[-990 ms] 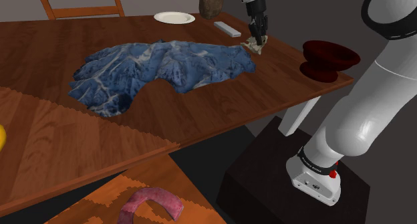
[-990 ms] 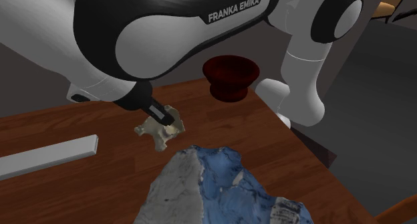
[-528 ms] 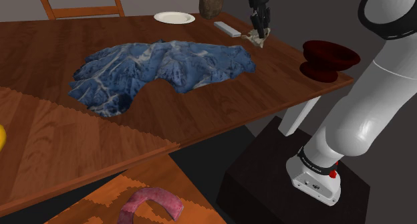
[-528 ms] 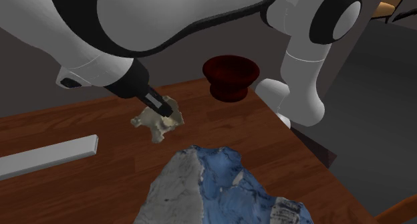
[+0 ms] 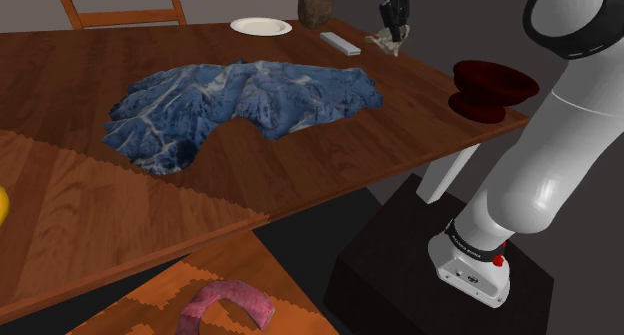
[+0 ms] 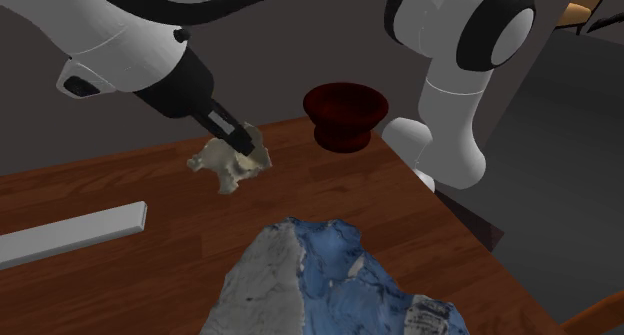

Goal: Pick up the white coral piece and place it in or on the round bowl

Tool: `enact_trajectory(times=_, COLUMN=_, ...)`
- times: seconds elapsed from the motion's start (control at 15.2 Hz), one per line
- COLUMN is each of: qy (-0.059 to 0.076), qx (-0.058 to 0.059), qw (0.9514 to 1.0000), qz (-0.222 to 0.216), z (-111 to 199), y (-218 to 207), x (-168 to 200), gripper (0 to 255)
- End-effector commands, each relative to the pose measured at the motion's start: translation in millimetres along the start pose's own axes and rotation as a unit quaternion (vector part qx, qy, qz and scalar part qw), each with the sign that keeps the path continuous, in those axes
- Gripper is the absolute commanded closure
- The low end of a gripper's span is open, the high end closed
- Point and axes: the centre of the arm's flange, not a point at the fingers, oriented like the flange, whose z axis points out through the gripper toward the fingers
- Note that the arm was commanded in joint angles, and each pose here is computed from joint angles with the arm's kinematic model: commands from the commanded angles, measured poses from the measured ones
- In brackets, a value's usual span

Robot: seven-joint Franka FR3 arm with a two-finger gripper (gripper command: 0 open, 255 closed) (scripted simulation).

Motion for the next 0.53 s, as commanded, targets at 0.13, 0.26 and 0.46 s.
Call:
enact_trajectory(times=0.13, qy=0.000, qx=0.000, qw=1.0000, qz=0.000, z=-20, y=0, x=-9, gripper=255)
enact_trajectory(times=0.26, qy=0.000, qx=0.000, qw=1.0000, qz=0.000, z=-29, y=1, x=-14, gripper=255)
enact_trajectory(times=0.46, qy=0.000, qx=0.000, qw=1.0000, qz=0.000, z=-44, y=2, x=-21, gripper=255)
